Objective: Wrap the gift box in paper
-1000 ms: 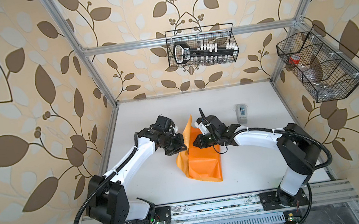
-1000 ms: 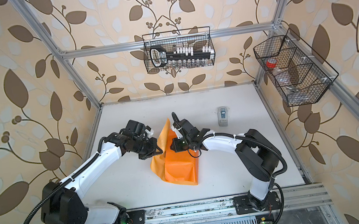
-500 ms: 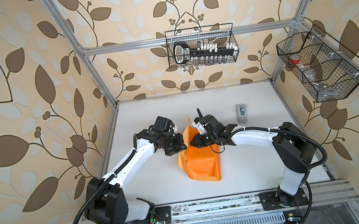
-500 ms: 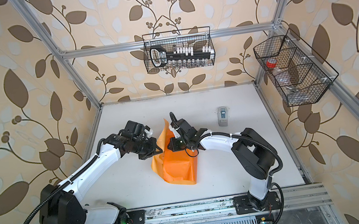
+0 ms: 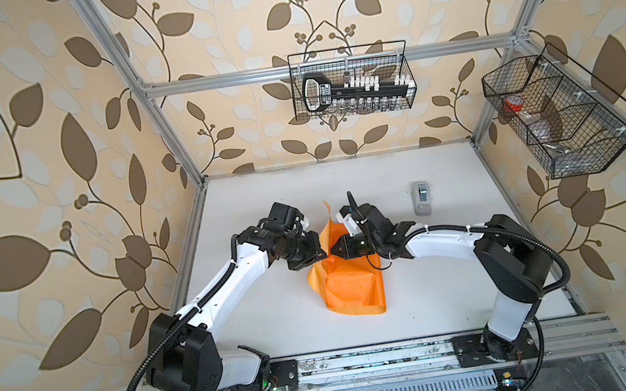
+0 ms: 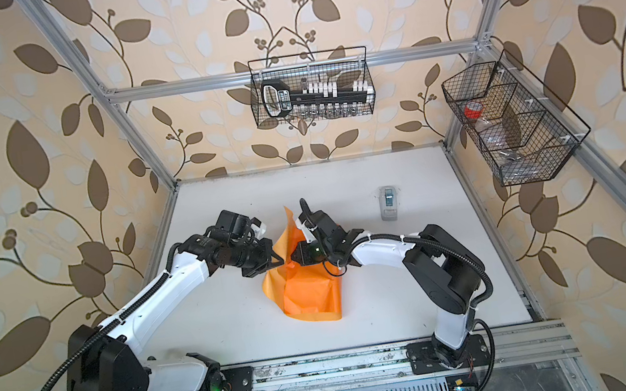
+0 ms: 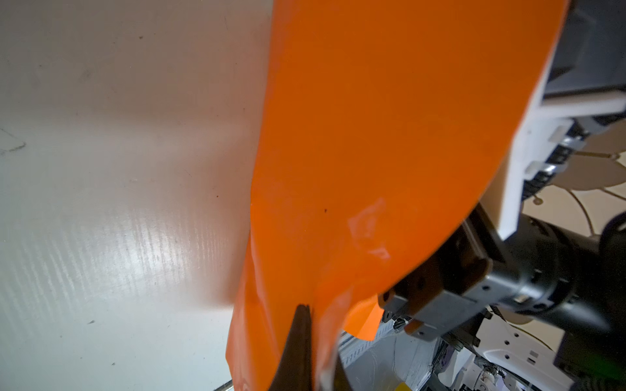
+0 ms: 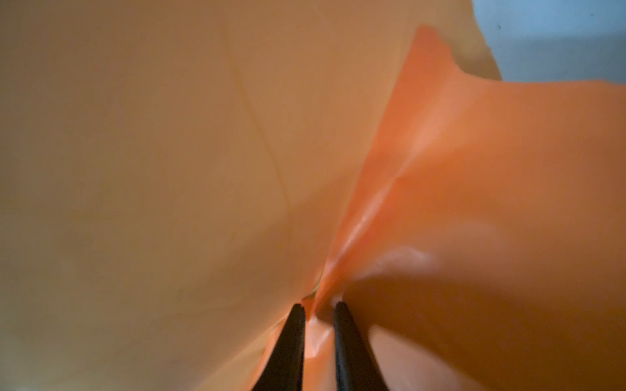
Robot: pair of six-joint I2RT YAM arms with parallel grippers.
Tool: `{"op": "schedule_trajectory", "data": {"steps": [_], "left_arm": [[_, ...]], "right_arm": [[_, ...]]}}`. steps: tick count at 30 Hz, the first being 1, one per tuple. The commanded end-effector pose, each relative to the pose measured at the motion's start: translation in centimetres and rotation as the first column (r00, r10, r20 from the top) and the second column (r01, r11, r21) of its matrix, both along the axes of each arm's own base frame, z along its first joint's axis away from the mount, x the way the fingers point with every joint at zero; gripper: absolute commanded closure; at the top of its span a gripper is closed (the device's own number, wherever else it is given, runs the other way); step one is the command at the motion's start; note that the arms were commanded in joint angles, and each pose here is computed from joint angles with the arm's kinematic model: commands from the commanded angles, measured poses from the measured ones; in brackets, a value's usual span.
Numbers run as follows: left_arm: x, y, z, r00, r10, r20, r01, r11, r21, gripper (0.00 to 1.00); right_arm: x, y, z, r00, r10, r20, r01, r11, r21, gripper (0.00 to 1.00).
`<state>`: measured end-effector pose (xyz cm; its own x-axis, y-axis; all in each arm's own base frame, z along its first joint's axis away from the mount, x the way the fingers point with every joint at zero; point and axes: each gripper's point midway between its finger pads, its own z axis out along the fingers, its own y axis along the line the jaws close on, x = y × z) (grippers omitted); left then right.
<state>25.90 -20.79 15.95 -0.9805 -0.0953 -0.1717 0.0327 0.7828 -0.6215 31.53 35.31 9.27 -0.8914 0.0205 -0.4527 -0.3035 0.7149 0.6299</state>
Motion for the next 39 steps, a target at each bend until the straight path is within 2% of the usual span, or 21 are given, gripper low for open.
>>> {"op": "schedule_trajectory", "data": {"steps": [1,4,9,14,21,24,26,32,39], "left_arm": [[-0.4,-1.8,2.6,0.998,-0.059,0.036,0.063,0.992,-0.113,1.0],[-0.4,-2.8,2.9,0.996,-0.081,0.023,0.084,0.985,-0.15,1.0],[-0.5,-4.3,2.6,0.993,-0.114,0.005,0.113,0.982,-0.152,1.0],[-0.4,-4.9,1.5,0.993,-0.113,-0.023,0.109,0.985,-0.131,1.0],[-1.5,-1.9,0.1,0.998,-0.05,-0.028,0.051,0.998,0.027,1.0],[-2.0,0.4,-0.3,0.999,-0.034,-0.025,0.037,0.987,0.153,1.0],[-2.4,1.1,-0.5,0.999,-0.037,-0.028,0.042,0.981,0.189,1.0],[-2.7,-0.3,-0.7,0.996,-0.08,-0.049,0.085,0.99,0.115,1.0],[-1.7,-2.8,1.3,0.991,-0.13,-0.031,0.131,0.989,0.061,1.0]], "right_arm": [[-2.6,-3.8,-6.6,0.985,-0.068,-0.159,0.042,0.986,-0.162,0.8],[-2.9,-4.2,-7.2,0.982,-0.078,-0.172,0.051,0.987,-0.155,0.81],[-3.3,-4.6,-7.6,0.978,-0.09,-0.191,0.065,0.989,-0.13,0.81],[-3.5,-4.6,-7.1,0.972,-0.092,-0.214,0.083,0.995,-0.05,0.8],[-3.3,-4.2,-6.1,0.974,-0.076,-0.211,0.075,0.997,-0.016,0.79],[-3.3,-4.1,-6.0,0.974,-0.073,-0.212,0.072,0.997,-0.011,0.79],[-3.3,-4.0,-6.0,0.975,-0.07,-0.212,0.069,0.998,-0.009,0.79],[-3.4,-4.1,-6.0,0.974,-0.07,-0.215,0.069,0.998,-0.011,0.79],[-3.3,-3.9,-5.9,0.975,-0.068,-0.213,0.068,0.998,-0.006,0.79]]}}
